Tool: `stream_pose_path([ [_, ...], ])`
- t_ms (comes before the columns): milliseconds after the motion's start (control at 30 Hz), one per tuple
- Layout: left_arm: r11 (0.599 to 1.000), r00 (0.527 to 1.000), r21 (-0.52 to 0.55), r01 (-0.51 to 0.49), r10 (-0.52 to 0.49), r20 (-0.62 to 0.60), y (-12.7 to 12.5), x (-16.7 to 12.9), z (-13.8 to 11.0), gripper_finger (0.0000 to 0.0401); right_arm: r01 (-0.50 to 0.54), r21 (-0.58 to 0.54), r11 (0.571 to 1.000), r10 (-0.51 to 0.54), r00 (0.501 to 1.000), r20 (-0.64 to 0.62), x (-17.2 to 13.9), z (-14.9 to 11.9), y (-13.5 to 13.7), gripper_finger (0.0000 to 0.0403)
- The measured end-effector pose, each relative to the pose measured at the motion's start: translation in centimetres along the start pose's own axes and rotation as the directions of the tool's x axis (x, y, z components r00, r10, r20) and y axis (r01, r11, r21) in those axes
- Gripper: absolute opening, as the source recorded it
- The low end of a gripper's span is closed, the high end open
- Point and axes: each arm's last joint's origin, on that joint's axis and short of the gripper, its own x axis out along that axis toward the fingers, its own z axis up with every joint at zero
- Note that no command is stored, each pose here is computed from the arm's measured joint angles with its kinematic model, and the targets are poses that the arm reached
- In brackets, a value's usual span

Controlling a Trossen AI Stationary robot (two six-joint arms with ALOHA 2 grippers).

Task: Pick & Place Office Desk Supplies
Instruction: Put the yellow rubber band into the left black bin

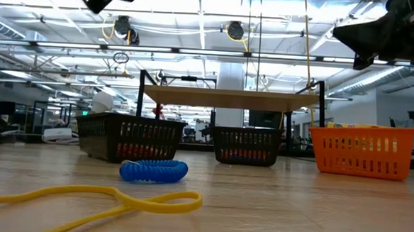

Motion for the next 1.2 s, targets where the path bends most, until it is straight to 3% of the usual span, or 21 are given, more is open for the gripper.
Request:
stream_pose_path([
  [100,0.997,0.989,-0.049,0.055,-0.061,-0.135,-1.9,2.5,-0.7,0.0,0.005,-0.002,1.0,-0.005,1.0,-0.007,0.0,-0.1,0.0,0.0],
  [267,0.998,0.958,-0.063,0.015,-0.033,-0.286,-4.6,5.7,-1.0,0.0011,0.01,-0.003,1.0,-0.01,1.0,-0.011,0.0,-0.1,0.0,0.0],
  [400,0.996,0.947,-0.092,0.001,-0.03,-0.32,-6.9,8.0,-0.5,0.0046,0.01,-0.002,1.0,-0.01,1.0,-0.011,0.0,-0.1,0.0,0.0],
  [567,0.991,0.902,-0.113,0.067,-0.109,-0.417,-9.3,9.9,-0.8,0.0112,0.009,0.037,0.999,-0.008,1.0,-0.019,0.0,-0.2,0.0,0.0],
  [867,0.995,0.836,0.044,0.093,-0.054,-0.545,-11.7,10.4,-3.7,0.0224,0.01,0.095,0.995,-0.002,0.996,-0.088,0.0,-0.9,0.0,0.0],
  [1200,0.984,0.828,0.114,0.14,-0.053,-0.558,-12.5,11.0,-4.9,0.0246,0.01,0.096,0.995,-0.001,0.996,-0.094,0.0,-0.9,0.0,0.0],
])
